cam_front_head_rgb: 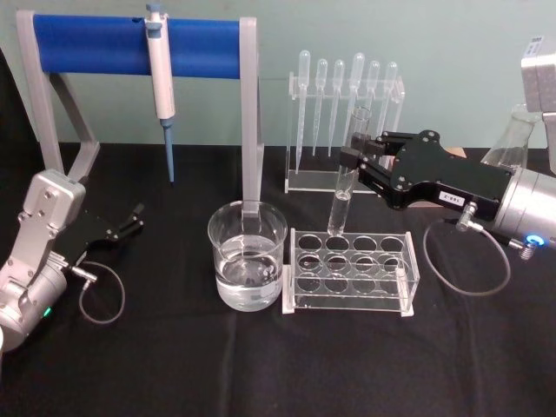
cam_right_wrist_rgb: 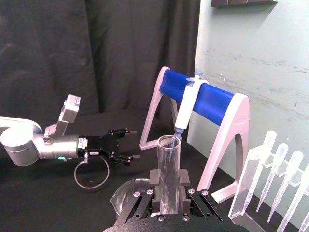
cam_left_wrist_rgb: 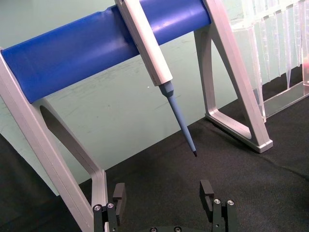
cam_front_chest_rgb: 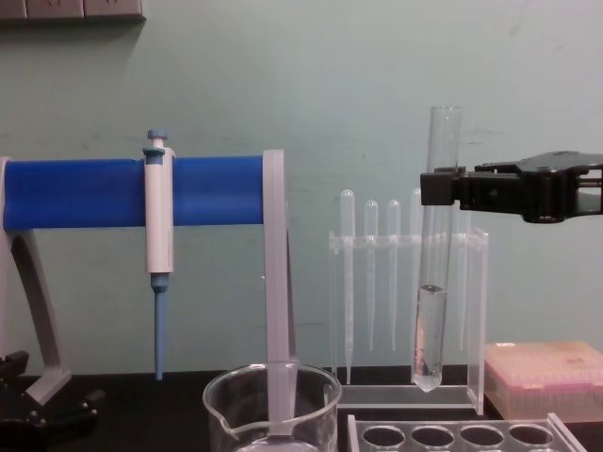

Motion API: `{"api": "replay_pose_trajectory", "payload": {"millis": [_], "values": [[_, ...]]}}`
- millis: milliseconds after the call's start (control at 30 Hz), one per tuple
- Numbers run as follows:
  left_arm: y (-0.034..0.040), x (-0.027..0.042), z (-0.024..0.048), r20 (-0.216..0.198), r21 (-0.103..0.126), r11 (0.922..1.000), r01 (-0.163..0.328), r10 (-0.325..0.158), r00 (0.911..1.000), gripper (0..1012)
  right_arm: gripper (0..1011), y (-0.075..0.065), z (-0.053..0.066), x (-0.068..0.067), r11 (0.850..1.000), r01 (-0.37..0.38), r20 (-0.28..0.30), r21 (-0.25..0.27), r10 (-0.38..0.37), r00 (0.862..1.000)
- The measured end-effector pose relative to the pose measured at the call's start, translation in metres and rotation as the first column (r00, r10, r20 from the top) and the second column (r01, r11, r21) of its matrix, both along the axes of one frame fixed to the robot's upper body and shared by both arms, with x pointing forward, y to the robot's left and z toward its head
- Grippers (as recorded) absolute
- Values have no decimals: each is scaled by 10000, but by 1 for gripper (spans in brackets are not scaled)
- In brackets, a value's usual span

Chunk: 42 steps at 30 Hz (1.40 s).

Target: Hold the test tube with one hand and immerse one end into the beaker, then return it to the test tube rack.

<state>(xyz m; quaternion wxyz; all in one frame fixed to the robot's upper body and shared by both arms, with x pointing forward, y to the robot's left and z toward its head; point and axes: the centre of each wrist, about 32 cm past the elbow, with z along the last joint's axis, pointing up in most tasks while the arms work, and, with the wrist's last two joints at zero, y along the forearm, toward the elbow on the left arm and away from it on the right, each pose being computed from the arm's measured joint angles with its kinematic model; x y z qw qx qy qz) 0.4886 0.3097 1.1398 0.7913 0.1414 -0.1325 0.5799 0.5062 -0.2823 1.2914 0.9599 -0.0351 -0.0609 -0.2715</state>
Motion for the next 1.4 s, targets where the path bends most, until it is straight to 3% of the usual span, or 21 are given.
{"api": "replay_pose_trajectory", "payload": {"millis": [1400], "values": [[0, 0, 0, -1, 1, 10000, 0, 0, 10000, 1000, 222, 0, 0, 0, 10000, -1, 0, 0, 1, 10000]]}}
